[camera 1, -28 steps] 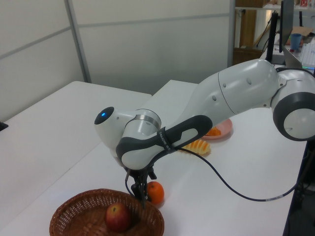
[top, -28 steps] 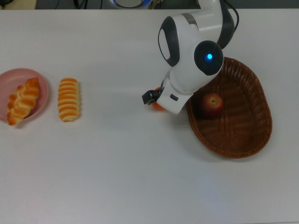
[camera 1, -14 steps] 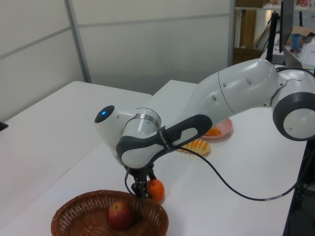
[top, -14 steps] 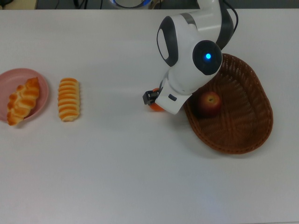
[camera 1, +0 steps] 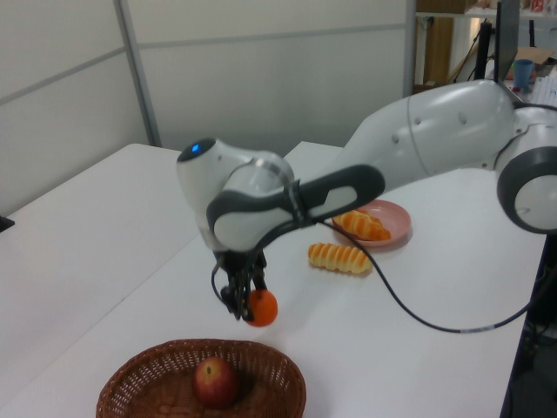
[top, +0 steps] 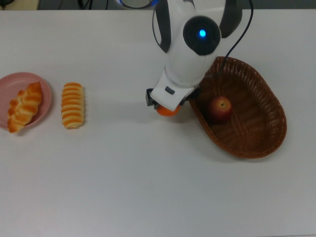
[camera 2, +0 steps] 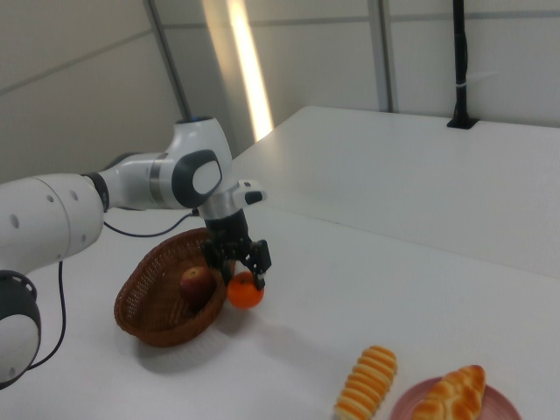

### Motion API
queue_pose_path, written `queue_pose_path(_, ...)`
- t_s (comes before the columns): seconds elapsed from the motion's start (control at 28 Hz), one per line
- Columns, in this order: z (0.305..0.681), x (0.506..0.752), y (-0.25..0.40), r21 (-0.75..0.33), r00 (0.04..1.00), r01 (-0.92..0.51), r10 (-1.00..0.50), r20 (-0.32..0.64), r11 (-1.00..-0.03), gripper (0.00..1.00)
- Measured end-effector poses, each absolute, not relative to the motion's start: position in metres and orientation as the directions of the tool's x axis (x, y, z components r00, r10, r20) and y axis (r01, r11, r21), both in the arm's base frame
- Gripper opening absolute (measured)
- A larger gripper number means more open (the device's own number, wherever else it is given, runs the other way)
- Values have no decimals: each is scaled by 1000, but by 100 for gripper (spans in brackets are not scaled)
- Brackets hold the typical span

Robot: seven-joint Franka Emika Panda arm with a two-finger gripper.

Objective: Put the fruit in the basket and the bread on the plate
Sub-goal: 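Lift the orange and release it into the wicker basket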

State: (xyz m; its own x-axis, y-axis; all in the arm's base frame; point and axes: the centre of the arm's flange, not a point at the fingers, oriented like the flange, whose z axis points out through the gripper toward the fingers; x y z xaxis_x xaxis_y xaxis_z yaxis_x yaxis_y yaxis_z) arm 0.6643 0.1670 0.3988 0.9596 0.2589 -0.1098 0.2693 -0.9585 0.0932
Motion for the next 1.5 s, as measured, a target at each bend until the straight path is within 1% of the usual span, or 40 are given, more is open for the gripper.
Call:
queue_pose_path(0.07,414,663,166,88,962,264,257,-88,-960,78)
queue_pose_path(0.14,421,661,168,85,963,266,260,-77,-960,78)
queue_pose_path(0.29,425,657,182,70,958,283,278,-72,-956,78)
queue_pose_path(0.39,424,650,204,56,947,317,313,-75,-947,78)
queue_pose_path(0.61,423,622,278,43,916,398,394,-74,-917,78)
queue_pose_path(0.82,419,584,349,58,900,433,428,-76,-900,78)
queue_pose_path(0.93,413,573,366,77,897,440,434,-83,-895,78)
queue_pose_path(1.04,398,565,375,106,897,440,430,-103,-892,78)
queue_pose_path(1.21,373,567,374,134,896,439,422,-135,-889,78)
queue_pose_path(1.36,367,571,368,142,900,431,412,-143,-891,78)
queue_pose_path(1.39,367,573,365,144,902,427,408,-142,-893,82)
queue_pose_path(1.43,368,574,363,145,903,424,405,-140,-894,84)
queue_pose_path(1.46,370,576,361,147,905,420,402,-137,-895,90)
queue_pose_path(1.5,372,579,358,147,907,416,399,-134,-897,94)
